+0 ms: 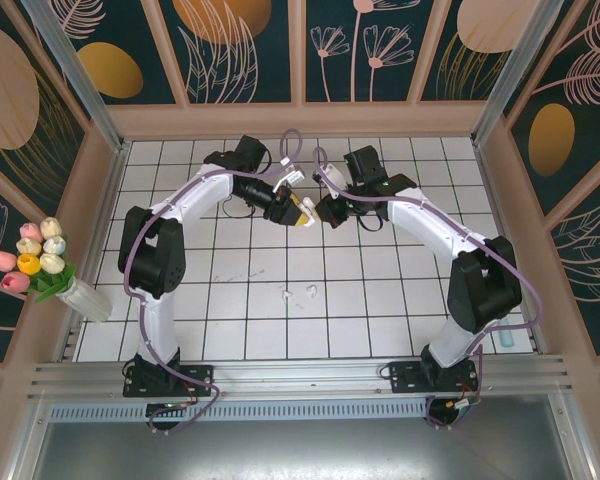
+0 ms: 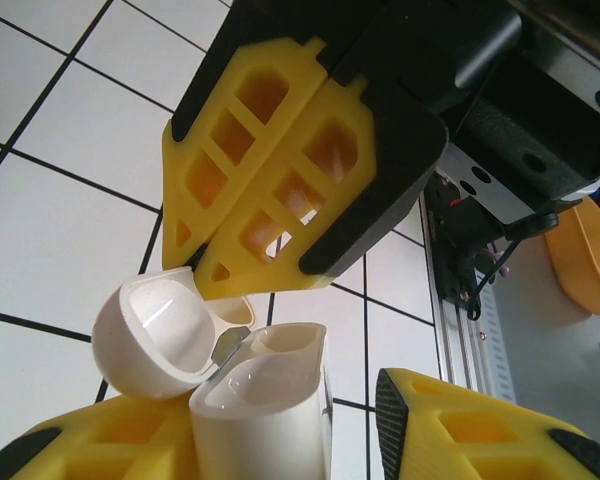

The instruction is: Insert the wireless bluetooth earbuds into the charging case

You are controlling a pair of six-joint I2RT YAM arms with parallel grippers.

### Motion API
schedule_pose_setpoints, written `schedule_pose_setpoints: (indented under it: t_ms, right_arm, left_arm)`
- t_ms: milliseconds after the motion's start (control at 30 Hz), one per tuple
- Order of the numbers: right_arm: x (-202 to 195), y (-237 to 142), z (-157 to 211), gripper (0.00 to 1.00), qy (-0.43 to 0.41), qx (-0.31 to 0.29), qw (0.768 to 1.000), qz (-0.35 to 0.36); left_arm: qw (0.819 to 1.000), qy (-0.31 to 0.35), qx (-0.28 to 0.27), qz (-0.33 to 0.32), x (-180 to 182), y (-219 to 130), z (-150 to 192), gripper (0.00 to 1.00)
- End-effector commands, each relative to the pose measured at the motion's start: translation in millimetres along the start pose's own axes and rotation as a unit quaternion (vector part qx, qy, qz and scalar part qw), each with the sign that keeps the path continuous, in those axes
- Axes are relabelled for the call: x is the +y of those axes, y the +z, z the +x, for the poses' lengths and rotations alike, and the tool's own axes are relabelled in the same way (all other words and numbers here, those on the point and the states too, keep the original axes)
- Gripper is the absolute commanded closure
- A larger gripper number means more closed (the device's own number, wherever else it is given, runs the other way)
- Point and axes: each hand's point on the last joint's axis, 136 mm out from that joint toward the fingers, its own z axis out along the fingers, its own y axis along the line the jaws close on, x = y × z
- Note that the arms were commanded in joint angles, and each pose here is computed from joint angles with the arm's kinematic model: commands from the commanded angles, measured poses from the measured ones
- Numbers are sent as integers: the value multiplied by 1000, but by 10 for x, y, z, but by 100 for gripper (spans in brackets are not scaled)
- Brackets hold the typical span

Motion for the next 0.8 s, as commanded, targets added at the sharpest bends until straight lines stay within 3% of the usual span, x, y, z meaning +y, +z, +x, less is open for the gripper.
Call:
schedule_pose_setpoints:
  t_ms: [0,267,600,633,700,767]
  right_arm:
    - [35,10,43,100,-9,13,1000,-3]
    - [27,1,63,100,-10,15,1000,1]
    - [-35,-56,0,100,-5,0,1000,20]
    - [-58,-99,-42,94,-1,-11,1000,25]
    - [-115,-246,-142,73,16,-42,998,33]
    - [-142,-462,-247,61,35,-77,996,36]
  left_arm:
    - [1000,16,-6,17,-66,-4,-75,55]
    - [999,24,-9,23,-64,1,-118,62]
    - [999,19,-12,36,-103,4,-109,83]
    - [999,17,-12,35,-102,-3,-107,84]
    - [999,29,-18,29,-95,-5,-138,88]
    - [999,31,-23,17,-80,-19,-152,95]
